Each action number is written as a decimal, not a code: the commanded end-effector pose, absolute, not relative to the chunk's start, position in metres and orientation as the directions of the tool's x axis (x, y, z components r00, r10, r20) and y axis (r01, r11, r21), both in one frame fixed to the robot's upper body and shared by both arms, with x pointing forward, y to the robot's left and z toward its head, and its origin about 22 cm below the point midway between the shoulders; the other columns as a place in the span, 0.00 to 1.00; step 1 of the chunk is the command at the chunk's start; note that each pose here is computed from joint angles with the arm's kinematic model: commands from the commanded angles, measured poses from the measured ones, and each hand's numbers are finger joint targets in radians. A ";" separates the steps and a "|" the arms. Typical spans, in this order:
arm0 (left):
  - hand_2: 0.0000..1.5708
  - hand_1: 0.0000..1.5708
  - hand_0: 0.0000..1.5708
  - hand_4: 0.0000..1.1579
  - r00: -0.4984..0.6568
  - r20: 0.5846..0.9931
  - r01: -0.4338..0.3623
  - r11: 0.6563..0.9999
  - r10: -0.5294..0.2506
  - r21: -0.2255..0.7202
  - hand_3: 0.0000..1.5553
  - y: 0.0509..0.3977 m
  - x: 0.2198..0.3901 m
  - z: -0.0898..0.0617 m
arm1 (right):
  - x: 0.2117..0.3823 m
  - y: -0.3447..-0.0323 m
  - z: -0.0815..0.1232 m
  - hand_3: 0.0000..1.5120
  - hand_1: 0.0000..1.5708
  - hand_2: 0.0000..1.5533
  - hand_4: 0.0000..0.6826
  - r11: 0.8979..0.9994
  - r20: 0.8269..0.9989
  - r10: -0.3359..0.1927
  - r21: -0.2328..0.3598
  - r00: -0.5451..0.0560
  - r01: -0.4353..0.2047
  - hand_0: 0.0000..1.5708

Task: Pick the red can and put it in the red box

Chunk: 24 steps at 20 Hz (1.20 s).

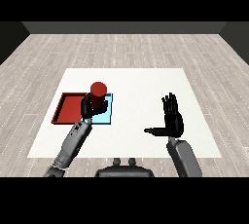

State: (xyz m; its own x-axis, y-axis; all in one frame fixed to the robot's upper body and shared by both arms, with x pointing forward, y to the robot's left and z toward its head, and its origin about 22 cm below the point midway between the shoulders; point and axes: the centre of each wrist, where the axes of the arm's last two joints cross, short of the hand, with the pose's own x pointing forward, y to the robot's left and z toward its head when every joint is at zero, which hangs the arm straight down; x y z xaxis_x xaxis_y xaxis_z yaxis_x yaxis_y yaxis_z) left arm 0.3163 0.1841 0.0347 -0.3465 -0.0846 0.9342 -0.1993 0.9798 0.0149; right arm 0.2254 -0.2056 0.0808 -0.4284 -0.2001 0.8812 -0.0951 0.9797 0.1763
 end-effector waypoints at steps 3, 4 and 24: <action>1.00 1.00 1.00 0.96 -0.280 0.923 -0.316 0.933 -0.264 0.171 0.96 0.259 0.318 0.046 | 0.206 -0.236 0.063 0.00 0.00 0.00 0.00 0.987 0.911 -0.150 0.157 -0.385 -0.011 0.00; 1.00 1.00 1.00 0.97 -0.256 0.928 -0.327 0.928 -0.271 0.181 0.96 0.259 0.328 0.045 | 0.221 -0.230 0.052 0.00 0.00 0.00 0.00 0.985 0.904 -0.162 0.173 -0.396 -0.007 0.00; 0.21 0.00 0.00 0.61 0.601 0.644 -0.240 0.662 -0.473 0.710 0.00 0.393 0.324 -0.052 | 0.244 -0.239 0.027 0.00 0.00 0.00 0.00 0.987 0.923 -0.139 0.158 -0.360 0.024 0.00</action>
